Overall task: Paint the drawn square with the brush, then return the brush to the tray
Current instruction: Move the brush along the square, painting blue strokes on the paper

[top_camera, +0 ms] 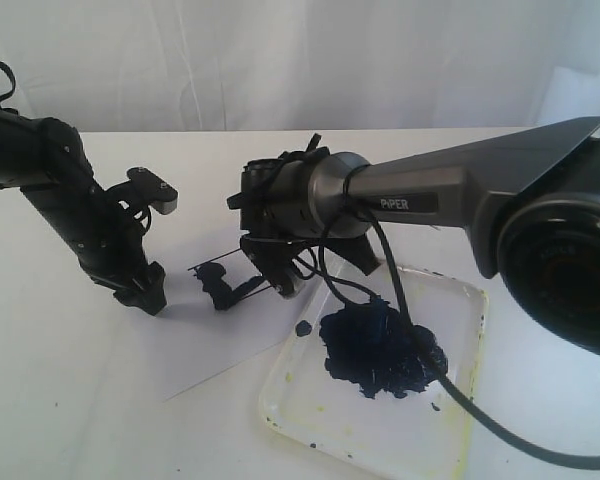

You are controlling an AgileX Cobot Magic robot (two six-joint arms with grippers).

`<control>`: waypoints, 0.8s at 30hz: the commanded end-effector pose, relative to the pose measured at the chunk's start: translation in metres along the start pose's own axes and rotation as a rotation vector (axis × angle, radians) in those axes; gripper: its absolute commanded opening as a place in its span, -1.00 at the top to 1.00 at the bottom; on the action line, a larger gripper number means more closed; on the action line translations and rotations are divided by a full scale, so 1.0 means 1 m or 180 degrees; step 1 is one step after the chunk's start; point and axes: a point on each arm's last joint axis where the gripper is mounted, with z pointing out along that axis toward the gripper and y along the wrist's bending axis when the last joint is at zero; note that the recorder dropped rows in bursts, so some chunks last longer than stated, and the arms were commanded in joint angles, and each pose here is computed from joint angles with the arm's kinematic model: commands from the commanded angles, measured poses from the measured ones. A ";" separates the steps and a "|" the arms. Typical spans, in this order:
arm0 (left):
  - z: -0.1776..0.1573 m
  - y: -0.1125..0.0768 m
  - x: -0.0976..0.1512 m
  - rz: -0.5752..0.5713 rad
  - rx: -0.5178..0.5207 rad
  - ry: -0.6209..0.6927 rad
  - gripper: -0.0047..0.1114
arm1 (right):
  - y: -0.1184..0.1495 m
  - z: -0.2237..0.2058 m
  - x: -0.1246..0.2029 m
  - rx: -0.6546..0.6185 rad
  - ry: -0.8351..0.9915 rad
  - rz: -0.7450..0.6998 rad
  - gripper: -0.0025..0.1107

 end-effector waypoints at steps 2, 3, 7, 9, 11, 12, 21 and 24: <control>0.006 -0.002 0.004 -0.0020 0.0031 0.0052 -0.36 | -0.002 -0.004 0.005 0.0000 0.0018 0.0014 0.96; 0.006 -0.002 0.004 -0.0020 0.0031 0.0052 -0.36 | -0.002 -0.004 0.005 0.0001 0.0018 0.0074 0.96; 0.006 -0.002 0.004 -0.0020 0.0028 0.0049 -0.36 | -0.001 -0.004 0.007 -0.0036 0.0078 0.0287 0.96; 0.006 -0.002 0.004 -0.0020 0.0028 0.0049 -0.36 | 0.001 -0.004 0.009 -0.0090 0.0143 0.0307 0.96; 0.006 -0.002 0.004 -0.0020 0.0028 0.0049 -0.36 | 0.002 -0.004 0.011 -0.0130 0.0209 0.0300 0.96; 0.006 -0.002 0.004 -0.0020 0.0028 0.0049 -0.36 | 0.003 -0.004 0.011 -0.0146 0.0226 0.0294 0.96; 0.006 -0.002 0.004 -0.0020 0.0028 0.0049 -0.36 | 0.004 -0.004 0.014 -0.0187 0.0316 0.0351 0.96; 0.006 -0.002 0.004 -0.0020 0.0028 0.0049 -0.36 | 0.005 -0.004 0.015 -0.0213 0.0373 0.0342 0.96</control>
